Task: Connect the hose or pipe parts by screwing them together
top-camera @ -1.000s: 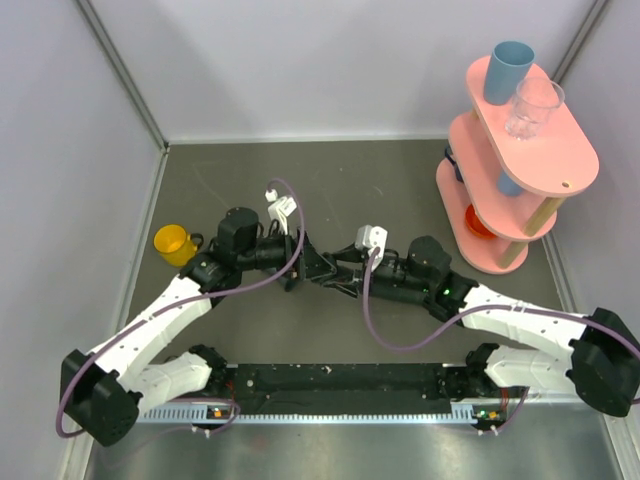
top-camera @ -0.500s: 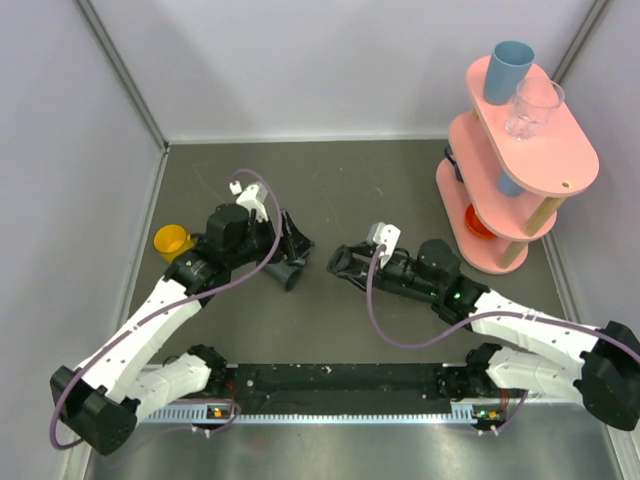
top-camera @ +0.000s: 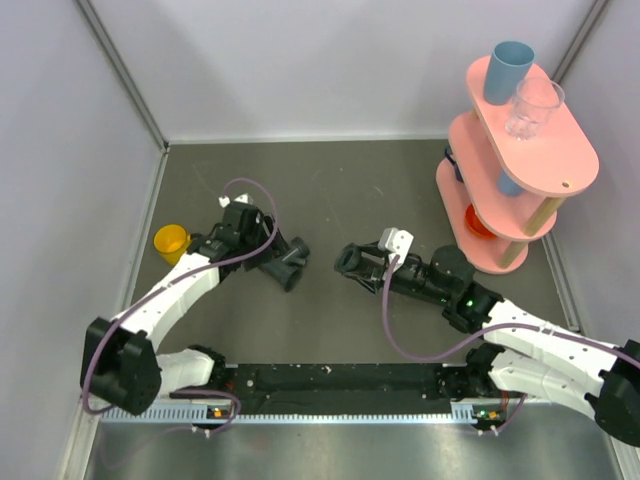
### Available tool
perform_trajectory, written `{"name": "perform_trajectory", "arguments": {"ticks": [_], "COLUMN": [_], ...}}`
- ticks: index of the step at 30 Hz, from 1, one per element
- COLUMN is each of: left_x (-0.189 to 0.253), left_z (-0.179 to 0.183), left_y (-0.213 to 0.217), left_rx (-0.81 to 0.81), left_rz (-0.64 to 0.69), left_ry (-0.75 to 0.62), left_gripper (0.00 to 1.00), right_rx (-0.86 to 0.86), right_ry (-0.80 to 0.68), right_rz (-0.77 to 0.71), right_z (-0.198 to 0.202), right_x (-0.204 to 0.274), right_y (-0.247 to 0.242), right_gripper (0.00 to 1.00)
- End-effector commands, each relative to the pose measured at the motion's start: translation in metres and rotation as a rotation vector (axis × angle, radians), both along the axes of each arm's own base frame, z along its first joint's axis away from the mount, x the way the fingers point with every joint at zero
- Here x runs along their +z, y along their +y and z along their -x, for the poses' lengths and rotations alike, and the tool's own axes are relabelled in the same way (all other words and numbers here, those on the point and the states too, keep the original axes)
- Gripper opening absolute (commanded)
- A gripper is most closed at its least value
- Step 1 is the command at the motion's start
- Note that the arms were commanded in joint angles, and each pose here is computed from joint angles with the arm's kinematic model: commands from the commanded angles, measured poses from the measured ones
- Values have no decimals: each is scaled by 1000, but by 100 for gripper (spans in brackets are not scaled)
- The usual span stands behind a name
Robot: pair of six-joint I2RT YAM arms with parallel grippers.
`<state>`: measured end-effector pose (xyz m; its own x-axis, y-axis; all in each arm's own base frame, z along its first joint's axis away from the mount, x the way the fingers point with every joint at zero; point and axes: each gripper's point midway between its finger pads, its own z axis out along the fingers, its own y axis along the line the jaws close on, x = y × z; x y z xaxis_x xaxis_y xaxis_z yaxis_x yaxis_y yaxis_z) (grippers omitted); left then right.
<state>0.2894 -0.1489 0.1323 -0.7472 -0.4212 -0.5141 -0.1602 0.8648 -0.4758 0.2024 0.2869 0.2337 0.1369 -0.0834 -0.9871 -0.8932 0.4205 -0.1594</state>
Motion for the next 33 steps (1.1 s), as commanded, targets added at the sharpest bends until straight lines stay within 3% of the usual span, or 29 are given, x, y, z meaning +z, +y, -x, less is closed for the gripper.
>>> {"name": "perform_trajectory", "arguments": {"ticks": [1, 3, 12, 23, 33], "left_x": [-23, -32, -48, -72, -94], "left_z": [4, 9, 9, 4, 14], "left_y": [13, 28, 25, 3, 6], "left_rx": [101, 171, 340, 291, 310], "left_rz": [-55, -99, 64, 118, 95], "left_ry": [98, 108, 82, 163, 209], "left_gripper": [74, 76, 81, 81, 71], "right_rx": [-22, -22, -17, -10, -13], "right_ry": [-46, -49, -48, -50, -49], "right_rz": [-21, -18, -21, -19, -10], "right_z": [-4, -4, -3, -1, -3], "right_x": [13, 13, 13, 12, 9], "right_y": [-4, -5, -5, -4, -4], "right_gripper": [18, 18, 19, 19, 19]}}
